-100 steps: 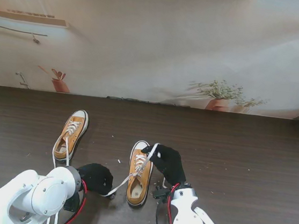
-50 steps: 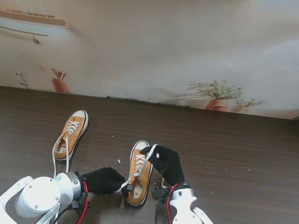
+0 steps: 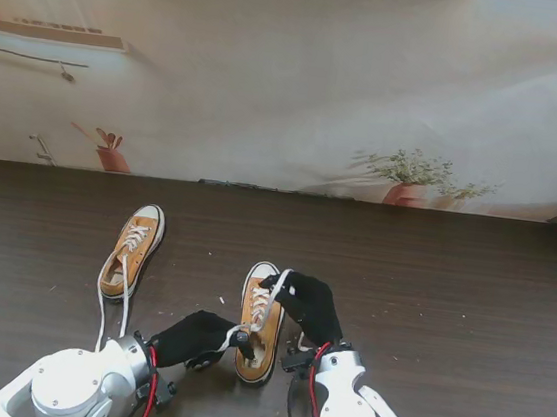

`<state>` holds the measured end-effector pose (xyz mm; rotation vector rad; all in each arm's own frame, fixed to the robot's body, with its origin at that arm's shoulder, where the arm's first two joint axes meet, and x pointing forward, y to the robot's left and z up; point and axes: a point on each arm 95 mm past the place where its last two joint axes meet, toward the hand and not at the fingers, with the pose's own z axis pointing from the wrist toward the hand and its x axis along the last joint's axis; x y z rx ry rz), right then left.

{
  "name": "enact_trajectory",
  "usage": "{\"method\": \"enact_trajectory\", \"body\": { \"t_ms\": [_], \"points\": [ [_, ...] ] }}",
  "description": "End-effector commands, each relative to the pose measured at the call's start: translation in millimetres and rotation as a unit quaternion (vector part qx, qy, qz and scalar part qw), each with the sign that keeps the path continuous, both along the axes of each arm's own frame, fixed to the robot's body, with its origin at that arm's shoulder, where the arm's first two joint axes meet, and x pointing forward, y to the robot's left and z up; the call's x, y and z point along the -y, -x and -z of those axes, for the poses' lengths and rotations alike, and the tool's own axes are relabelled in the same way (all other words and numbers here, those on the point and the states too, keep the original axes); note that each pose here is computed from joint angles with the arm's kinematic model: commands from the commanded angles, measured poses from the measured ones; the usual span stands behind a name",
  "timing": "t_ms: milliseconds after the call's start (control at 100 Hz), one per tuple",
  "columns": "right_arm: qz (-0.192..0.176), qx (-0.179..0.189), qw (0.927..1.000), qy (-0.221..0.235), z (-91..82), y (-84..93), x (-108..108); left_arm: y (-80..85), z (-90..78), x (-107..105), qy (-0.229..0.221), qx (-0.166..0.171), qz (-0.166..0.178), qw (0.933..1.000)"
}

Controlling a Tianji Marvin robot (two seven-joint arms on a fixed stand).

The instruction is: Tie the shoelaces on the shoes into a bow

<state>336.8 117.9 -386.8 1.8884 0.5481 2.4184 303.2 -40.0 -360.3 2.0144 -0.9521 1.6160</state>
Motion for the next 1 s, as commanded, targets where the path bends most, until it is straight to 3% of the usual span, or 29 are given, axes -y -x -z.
{"method": "enact_trajectory", "body": {
  "t_ms": [0, 320, 470, 620, 990],
  "points": [
    [-0.007, -0.003, 1.0000, 0.004, 0.8, 0.1, -1, 4.6, 1.8, 4, 0.011, 0.002, -0.012, 0.9999],
    [-0.007, -0.005, 0.9999, 0.007, 2.2, -0.7, -1, 9.6, 11.8, 3, 0.047, 0.015, -0.088, 0.9949],
    [-0.008, -0.006, 0.9999, 0.008, 2.7, -1.0, -1, 10.0, 13.6, 6, 0.084, 0.026, -0.140, 0.9863],
    [-0.008, -0.006, 0.9999, 0.009, 3.5, -1.3, -2, 9.1, 16.2, 7, 0.104, 0.036, -0.168, 0.9796],
    [-0.011, -0.004, 0.9999, 0.002, 1.7, 0.9, -4, 5.1, 30.2, 21, 0.107, 0.103, -0.228, 0.9624]
  ]
}}
